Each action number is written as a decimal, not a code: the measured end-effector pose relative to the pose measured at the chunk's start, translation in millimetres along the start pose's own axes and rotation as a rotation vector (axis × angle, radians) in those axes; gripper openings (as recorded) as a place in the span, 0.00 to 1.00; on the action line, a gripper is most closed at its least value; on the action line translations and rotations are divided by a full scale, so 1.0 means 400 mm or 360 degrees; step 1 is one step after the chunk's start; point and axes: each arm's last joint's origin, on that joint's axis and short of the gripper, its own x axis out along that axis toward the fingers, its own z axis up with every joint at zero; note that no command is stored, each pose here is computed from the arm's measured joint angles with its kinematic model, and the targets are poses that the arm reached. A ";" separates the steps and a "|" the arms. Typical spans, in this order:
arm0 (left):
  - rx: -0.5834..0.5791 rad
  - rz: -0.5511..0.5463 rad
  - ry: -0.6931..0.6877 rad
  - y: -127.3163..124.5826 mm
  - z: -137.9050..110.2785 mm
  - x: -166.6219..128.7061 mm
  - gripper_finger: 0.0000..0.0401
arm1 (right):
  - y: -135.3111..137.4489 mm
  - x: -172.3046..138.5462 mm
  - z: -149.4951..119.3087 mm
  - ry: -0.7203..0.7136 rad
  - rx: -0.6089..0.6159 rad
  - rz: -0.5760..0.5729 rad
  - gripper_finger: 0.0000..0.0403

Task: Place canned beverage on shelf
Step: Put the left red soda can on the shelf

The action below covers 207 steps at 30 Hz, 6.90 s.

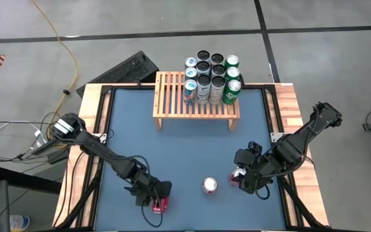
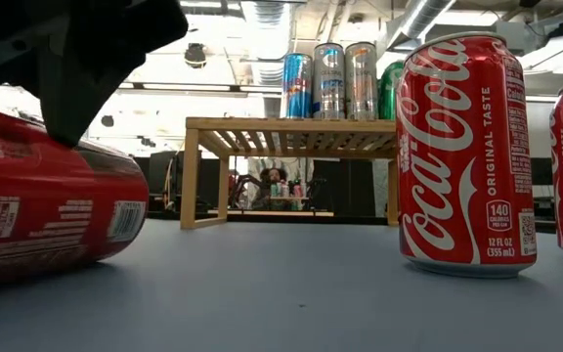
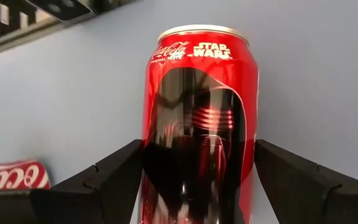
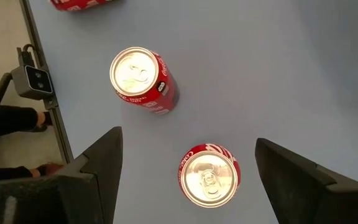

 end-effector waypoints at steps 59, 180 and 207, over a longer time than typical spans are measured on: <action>-0.2214 0.1143 -0.0426 0.108 -0.107 -0.200 0.49 | -0.001 0.000 0.002 -0.0047 0.0095 -0.0026 0.75; -0.2432 0.2292 -0.0876 0.036 -0.155 0.122 0.69 | -0.097 0.337 0.289 -0.0004 0.0366 0.0140 0.85; -0.2386 0.2334 -0.0894 0.039 -0.153 0.112 0.70 | -0.111 0.426 0.304 0.0084 0.0345 0.0159 0.27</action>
